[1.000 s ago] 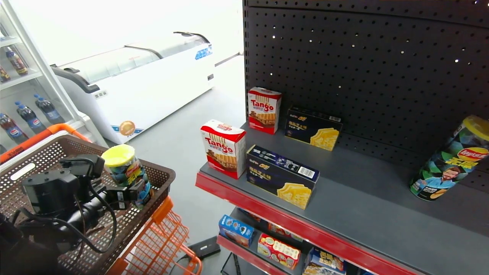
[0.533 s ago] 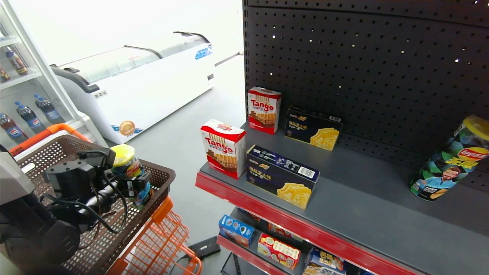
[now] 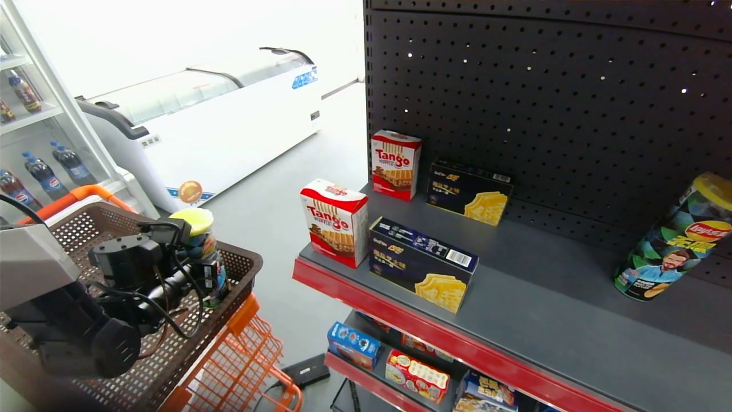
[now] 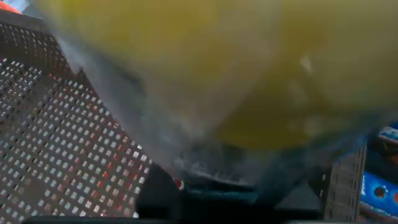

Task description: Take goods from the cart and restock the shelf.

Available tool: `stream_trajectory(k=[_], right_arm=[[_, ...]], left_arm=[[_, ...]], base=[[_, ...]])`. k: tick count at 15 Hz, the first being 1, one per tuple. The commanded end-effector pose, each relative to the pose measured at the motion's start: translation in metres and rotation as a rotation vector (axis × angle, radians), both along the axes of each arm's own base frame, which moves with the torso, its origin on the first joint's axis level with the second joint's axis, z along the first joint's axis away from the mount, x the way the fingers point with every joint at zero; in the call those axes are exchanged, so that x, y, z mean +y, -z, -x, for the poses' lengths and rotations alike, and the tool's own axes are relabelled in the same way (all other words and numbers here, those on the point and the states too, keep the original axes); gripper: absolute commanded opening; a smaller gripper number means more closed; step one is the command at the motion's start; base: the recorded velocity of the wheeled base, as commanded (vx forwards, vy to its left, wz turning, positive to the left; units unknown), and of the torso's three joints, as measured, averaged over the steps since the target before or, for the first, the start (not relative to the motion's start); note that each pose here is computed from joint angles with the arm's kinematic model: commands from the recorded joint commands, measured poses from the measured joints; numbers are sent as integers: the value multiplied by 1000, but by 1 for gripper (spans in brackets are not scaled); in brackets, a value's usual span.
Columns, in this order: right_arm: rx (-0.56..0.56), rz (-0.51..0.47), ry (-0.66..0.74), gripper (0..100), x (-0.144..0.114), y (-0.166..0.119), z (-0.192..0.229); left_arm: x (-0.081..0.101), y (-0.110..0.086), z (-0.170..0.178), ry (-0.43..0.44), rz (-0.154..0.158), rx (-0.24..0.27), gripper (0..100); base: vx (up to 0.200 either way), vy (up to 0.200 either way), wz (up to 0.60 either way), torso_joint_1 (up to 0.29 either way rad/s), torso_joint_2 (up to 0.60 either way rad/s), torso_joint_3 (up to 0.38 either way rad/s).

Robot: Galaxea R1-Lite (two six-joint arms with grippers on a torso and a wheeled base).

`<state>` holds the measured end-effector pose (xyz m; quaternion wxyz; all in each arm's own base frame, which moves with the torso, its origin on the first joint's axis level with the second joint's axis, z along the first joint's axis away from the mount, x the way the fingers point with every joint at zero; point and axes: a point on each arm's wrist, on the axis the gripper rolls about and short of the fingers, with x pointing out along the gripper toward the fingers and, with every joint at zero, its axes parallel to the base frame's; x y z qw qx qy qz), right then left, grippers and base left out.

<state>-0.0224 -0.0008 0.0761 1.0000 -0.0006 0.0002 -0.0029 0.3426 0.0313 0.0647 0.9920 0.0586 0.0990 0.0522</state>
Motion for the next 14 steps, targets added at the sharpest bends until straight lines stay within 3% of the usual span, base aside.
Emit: stream_trajectory(k=[1, 3, 7, 8, 9, 10, 12, 14], right_arm=[[1, 0, -1, 100, 0, 0, 0], [0, 0, 0, 100, 0, 0, 0], [1, 0, -1, 100, 0, 0, 0], [0, 0, -1, 100, 0, 0, 0], [1, 0, -1, 100, 0, 0, 0], [1, 0, -1, 100, 0, 0, 0], [0, 0, -1, 100, 0, 0, 0], [1, 0, 0, 100, 0, 0, 0]], left_arm=[[-7, -30, 0, 5, -7, -93, 0], [-15, -66, 12, 31, -7, -139, 0], [-35, -139, 68, 132, 12, -145, 0], [-35, -147, 77, 151, 19, -142, 0], [-37, -163, 95, 200, 29, -195, 0], [-37, -167, 102, 230, 36, -216, 0], [-41, -181, 117, 331, 85, -267, 0], [-48, -188, 126, 409, 97, -270, 0]], base=[[0, 0, 0, 0, 0, 0], [0, 0, 0, 0, 0, 0], [0, 0, 0, 0, 0, 0], [0, 0, 0, 0, 0, 0], [0, 0, 0, 0, 0, 0], [0, 0, 0, 0, 0, 0], [0, 0, 0, 0, 0, 0], [0, 0, 0, 0, 0, 0]])
